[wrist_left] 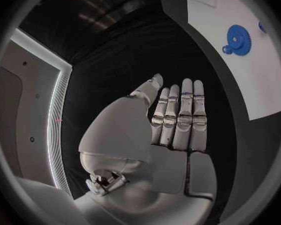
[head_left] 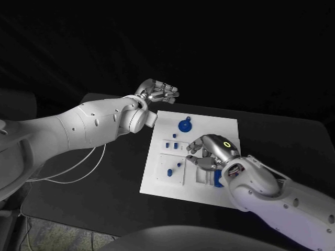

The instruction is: Assemble the parts on the task board

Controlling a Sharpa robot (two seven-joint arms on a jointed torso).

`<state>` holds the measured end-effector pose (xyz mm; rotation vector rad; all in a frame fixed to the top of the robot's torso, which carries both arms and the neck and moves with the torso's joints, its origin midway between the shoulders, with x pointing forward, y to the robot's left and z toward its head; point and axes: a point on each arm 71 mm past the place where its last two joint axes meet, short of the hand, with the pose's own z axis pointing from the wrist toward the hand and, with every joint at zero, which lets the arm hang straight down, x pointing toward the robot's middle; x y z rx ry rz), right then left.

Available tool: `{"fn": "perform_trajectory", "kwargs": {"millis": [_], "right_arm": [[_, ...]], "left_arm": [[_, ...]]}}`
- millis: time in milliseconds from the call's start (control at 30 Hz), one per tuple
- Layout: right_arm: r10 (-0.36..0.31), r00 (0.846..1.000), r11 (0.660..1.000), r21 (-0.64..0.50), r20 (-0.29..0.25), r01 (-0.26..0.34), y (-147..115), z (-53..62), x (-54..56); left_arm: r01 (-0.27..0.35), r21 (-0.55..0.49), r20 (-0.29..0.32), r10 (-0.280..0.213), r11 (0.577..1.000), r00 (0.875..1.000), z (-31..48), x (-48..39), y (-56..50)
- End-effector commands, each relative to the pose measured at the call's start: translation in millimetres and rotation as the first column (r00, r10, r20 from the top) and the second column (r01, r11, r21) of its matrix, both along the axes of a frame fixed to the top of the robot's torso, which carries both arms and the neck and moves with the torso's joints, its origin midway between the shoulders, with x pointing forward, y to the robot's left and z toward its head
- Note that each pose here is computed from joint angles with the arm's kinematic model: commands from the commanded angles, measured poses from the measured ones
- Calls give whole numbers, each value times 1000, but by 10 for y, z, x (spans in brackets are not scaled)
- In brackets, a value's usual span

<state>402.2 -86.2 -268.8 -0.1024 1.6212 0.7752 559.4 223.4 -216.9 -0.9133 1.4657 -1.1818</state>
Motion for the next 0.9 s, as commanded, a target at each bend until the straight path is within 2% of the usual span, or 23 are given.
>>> {"fn": "perform_trajectory", "kwargs": {"millis": [33,167,267,300,367,400,567,633,900], "right_arm": [[20,979,997,78,-205,-4,-156,-5,64],[-81,942,993,55,-326,104,-479,16,218],[-162,894,983,14,-419,184,-716,-7,289],[-194,866,977,-17,-460,210,-816,-28,305],[-228,831,972,-66,-507,226,-923,-61,307],[-245,808,969,-103,-536,226,-982,-85,301],[-301,736,953,-224,-606,206,-1136,-168,267],[-320,714,946,-257,-622,199,-1167,-198,255],[-370,663,924,-329,-650,193,-1162,-292,225]], "left_arm": [[17,-5,4,-17,1000,1000,9,-5,10],[11,-3,4,-11,1000,1000,-2,-15,60],[6,3,1,-6,1000,1000,-24,-30,95],[3,8,1,-3,1000,1000,-36,-36,109],[0,12,1,0,1000,1000,-52,-45,128],[0,14,1,0,1000,1000,-62,-52,138],[0,15,-4,0,1000,1000,-100,-78,170],[0,14,-6,0,1000,1000,-113,-85,175],[19,-3,-7,-20,1000,1000,-132,-104,146]]}}
